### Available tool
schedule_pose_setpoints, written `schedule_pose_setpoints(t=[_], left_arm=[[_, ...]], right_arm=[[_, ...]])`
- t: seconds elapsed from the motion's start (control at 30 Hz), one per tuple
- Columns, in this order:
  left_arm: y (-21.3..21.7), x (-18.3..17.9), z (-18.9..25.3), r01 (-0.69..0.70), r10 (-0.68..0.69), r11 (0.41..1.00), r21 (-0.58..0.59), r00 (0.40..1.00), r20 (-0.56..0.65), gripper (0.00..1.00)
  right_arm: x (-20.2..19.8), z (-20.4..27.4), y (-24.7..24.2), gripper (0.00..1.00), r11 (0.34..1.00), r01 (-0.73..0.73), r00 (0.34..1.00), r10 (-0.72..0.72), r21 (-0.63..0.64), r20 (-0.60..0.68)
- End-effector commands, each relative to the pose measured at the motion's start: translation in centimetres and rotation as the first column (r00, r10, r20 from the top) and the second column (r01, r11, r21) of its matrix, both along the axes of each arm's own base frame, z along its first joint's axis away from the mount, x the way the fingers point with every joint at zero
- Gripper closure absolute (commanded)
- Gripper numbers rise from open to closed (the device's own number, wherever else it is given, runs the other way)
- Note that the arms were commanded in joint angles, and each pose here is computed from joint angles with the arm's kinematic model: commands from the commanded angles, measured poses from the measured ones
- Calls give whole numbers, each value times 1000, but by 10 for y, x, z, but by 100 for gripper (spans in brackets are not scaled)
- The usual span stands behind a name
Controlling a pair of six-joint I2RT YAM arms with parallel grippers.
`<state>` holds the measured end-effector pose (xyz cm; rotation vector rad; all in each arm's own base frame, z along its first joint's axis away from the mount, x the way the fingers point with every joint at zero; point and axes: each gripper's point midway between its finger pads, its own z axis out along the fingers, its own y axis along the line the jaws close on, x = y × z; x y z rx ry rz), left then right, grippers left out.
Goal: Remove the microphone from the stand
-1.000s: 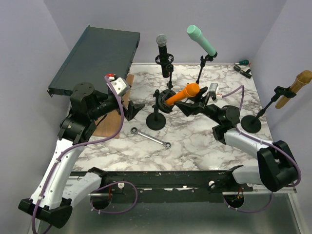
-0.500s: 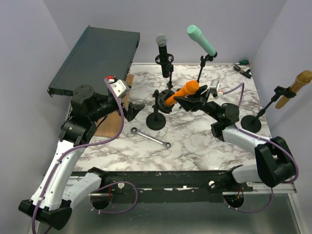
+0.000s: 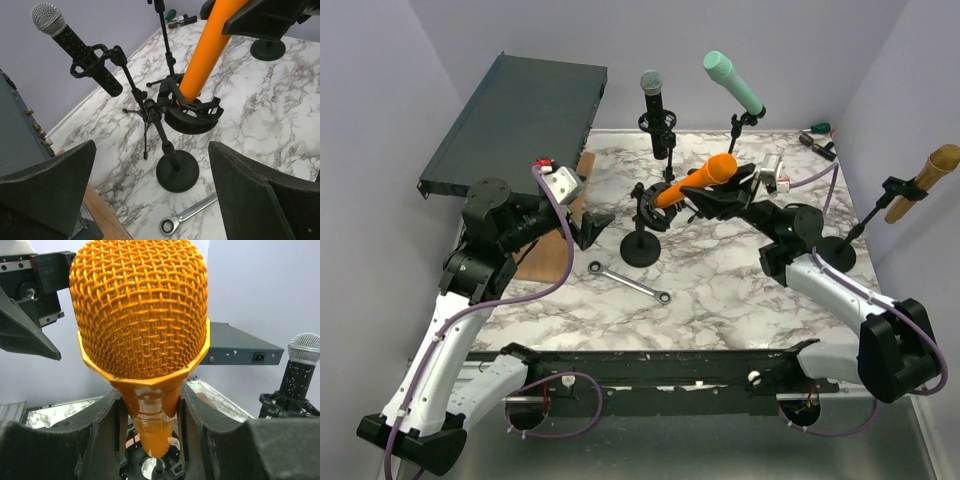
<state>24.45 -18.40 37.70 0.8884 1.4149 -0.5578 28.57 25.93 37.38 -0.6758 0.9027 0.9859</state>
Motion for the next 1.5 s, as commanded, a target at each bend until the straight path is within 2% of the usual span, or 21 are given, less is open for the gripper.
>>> schedule_pose_setpoints(t=[0.0,0.17,0.3,0.47,0.6,0.73,1.0,1.17,1.3,1.33,1.47], left_arm=[[3,1,9,-18,18,1000,2,1000,25,1],[5,-2,10,-21,21,1000,14,1000,20,1],[8,-2,10,-39,39,999,33,999,9,1],[11,-3,3,-47,47,997,61,999,-3,1],[14,-4,0,-54,55,996,73,999,0,1],[16,-5,-1,-64,64,995,82,998,1,1],[24,-8,-7,-95,94,990,102,996,9,1],[28,-9,-14,-109,111,987,120,994,-9,1],[33,-8,-22,-123,129,979,165,991,-26,1],[34,-7,-23,-129,136,976,173,990,-27,1],[34,-10,-33,-118,126,975,187,991,-33,1]], right_arm=[[2,19,-1,99,998,48,998,-46,-39,46],[8,35,-5,99,984,88,996,-89,-154,-1],[20,51,-19,99,947,192,975,-214,-256,-60],[22,70,-47,99,873,344,926,-376,-345,-28],[26,59,-75,99,797,450,855,-514,-402,-62],[33,31,-101,99,705,528,762,-640,-474,-103],[44,-48,-138,99,559,550,596,-783,-621,-177],[51,-115,-157,99,496,475,514,-827,-727,-229],[63,-171,-184,99,447,392,418,-865,-804,-277],[65,-183,-188,99,460,361,410,-860,-812,-305],[86,-228,-224,99,415,289,305,-894,-863,-328]])
